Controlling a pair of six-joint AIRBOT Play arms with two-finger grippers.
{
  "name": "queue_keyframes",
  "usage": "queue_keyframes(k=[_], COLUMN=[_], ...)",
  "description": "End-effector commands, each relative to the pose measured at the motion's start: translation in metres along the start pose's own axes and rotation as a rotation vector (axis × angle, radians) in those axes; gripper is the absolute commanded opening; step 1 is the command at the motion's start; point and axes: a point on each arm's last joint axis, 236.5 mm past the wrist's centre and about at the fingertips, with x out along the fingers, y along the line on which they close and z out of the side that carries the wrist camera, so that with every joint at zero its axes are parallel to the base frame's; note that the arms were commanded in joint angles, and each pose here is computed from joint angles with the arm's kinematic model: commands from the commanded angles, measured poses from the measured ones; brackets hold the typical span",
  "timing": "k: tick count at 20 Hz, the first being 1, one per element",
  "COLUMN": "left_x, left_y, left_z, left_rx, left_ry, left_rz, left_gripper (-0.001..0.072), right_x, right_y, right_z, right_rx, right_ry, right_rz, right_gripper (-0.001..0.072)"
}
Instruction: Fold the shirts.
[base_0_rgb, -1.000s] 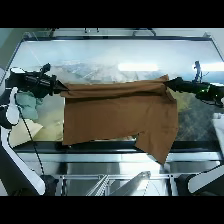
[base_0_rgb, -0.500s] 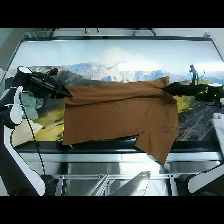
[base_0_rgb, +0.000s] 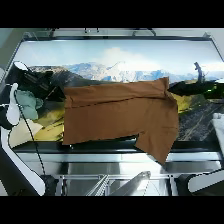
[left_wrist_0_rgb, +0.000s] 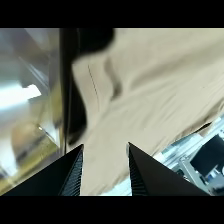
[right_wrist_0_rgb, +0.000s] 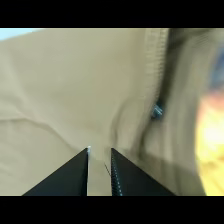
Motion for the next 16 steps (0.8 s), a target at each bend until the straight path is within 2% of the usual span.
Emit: queue_keyframes(k=[1, 4, 6, 9, 10, 16], left_x=[-0.03, -0.024, -0.004, 0.033, 0.045, 0.103], left_y=[-0.004, 0.008, 0.012, 0.032, 0.038, 0.067], left_z=[-0.015, -0.06, -0.095, -0.141, -0.156, -0.181], left_rx=[-0.015, -0.006, -0.001, -0.089, -0.115, -0.154], left_ry=[-0.055, -0.04, -0.046, -0.055, -0.039, -0.034], left_rz=[0.077, 0.159, 0.147, 0.131, 0.123, 0.141], left_gripper=[0.0298, 0.0298, 0.0298, 0.0309, 0.0348, 0.0348], right_x=[-0.048, -0.064, -0.068, -0.069, -0.067, -0.066], right_y=[-0.014, -0.015, -0.017, -0.021, -0.018, 0.016], right_z=[-0.028, -0.089, -0.128, -0.167, -0.173, -0.163], right_rx=[0.064, 0.199, 0.294, 0.406, 0.419, 0.432], right_ry=[0.101, 0.171, 0.162, 0.115, 0.107, 0.067], right_rz=[-0.146, -0.162, -0.18, -0.218, -0.214, -0.113], right_gripper=[0.0186, 0.0185, 0.0185, 0.0186, 0.0186, 0.0185])
